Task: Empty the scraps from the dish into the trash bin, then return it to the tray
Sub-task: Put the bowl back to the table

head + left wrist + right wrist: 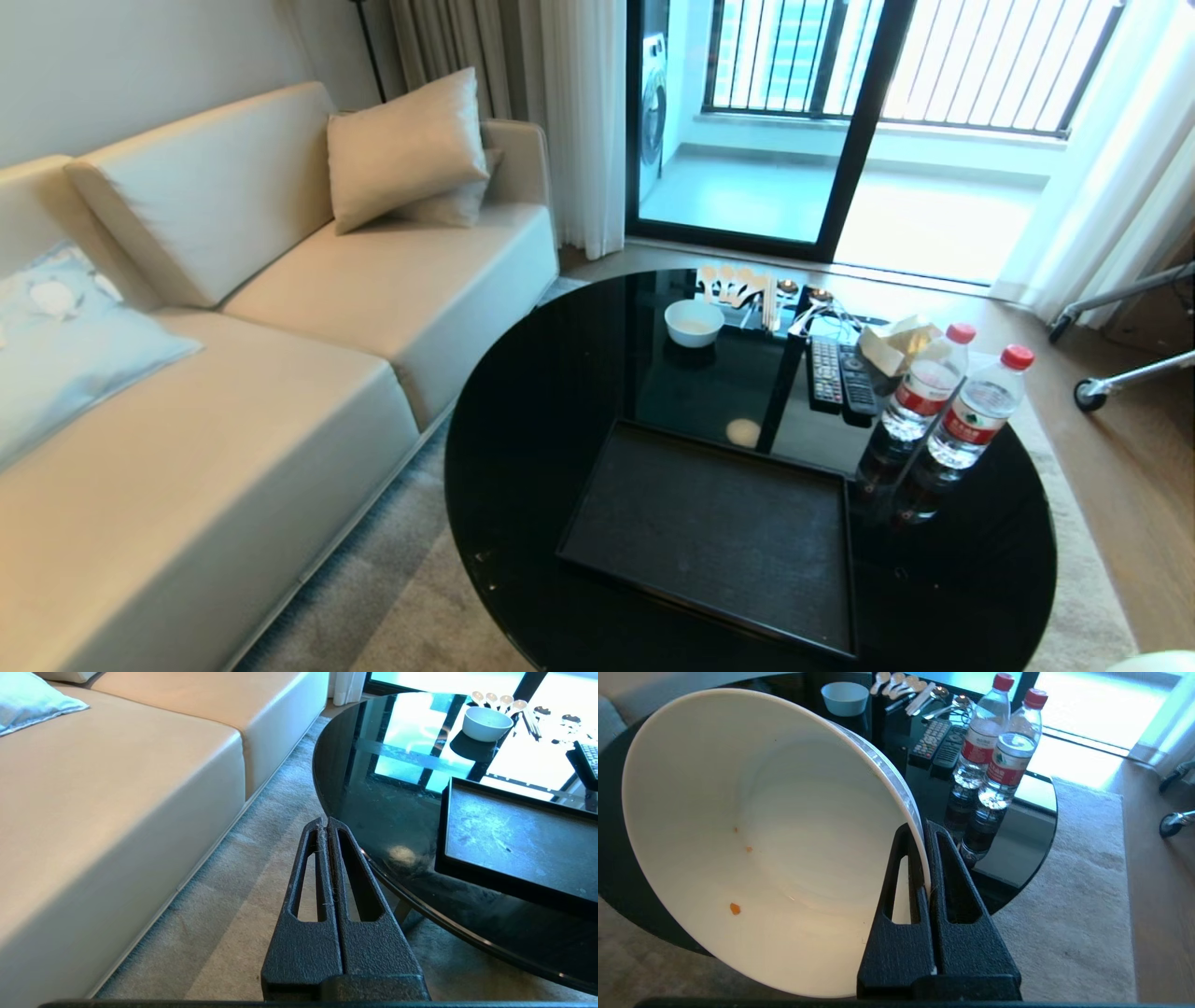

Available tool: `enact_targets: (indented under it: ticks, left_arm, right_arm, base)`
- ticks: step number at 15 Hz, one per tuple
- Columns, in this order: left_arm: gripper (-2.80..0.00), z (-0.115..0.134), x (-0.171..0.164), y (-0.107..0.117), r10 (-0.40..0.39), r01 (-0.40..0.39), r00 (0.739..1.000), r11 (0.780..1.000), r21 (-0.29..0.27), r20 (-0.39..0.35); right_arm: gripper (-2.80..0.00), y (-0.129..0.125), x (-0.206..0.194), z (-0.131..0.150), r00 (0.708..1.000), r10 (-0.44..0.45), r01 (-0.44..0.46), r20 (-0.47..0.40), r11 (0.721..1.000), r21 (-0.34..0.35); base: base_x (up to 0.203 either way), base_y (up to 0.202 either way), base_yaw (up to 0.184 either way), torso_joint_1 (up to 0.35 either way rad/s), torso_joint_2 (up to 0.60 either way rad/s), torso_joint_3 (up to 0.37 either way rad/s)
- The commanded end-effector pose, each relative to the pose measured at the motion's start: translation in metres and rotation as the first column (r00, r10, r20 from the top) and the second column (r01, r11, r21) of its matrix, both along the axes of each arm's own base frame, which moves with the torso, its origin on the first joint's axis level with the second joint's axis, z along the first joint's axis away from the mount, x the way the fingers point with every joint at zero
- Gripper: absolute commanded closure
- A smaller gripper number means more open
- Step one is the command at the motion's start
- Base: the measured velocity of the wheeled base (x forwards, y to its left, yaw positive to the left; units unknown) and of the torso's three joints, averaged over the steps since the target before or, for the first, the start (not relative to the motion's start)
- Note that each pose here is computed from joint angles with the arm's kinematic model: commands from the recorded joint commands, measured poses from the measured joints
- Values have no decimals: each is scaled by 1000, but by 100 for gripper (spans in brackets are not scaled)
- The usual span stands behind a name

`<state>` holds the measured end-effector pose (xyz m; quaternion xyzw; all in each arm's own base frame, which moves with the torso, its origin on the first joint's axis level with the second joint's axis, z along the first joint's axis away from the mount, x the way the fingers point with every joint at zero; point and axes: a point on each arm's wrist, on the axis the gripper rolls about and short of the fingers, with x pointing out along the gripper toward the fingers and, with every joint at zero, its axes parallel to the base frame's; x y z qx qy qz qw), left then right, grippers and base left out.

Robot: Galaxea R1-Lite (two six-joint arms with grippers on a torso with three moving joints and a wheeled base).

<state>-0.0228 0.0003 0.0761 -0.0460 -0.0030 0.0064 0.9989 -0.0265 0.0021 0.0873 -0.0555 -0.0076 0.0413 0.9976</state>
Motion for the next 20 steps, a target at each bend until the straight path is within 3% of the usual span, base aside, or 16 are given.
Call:
enact_targets:
  ticks: [1, 6, 10, 14, 17, 20]
  left_arm:
    - [0, 0, 0, 0, 1, -1, 1000, 1000, -2, 1]
    - [0, 0, 0, 0, 1, -1, 1000, 1000, -2, 1]
    - [0, 0, 0, 0, 1, -1, 1000, 1000, -2, 1]
    - [0, 0, 0, 0, 1, -1, 1000, 1000, -2, 1]
    - [0, 0, 0, 0, 1, -1, 1000, 1000, -2, 1]
    - [0, 0, 0, 0, 1, -1, 1000, 1000, -2, 1]
  right_arm:
    - [0, 0, 3, 20, 1000, 23, -23, -21, 1000, -2]
    - [0, 1, 29, 66, 989, 35, -35, -142, 999, 2]
    - [0, 2, 75, 94, 954, 79, -78, -288, 997, 14]
    - [0, 9, 137, 100, 900, 157, -181, -407, 983, -22]
    - [0, 29, 176, 94, 843, 251, -300, -476, 954, -28]
    - [0, 52, 210, 79, 789, 281, -359, -547, 932, -39]
  base:
    - [0, 0, 0, 0, 0, 0]
    - [0, 0, 0, 0, 0, 0]
    - [0, 0, 0, 0, 0, 0]
    - [0, 0, 0, 0, 0, 0]
    - [0, 0, 0, 0, 0, 0]
    - [0, 0, 0, 0, 0, 0]
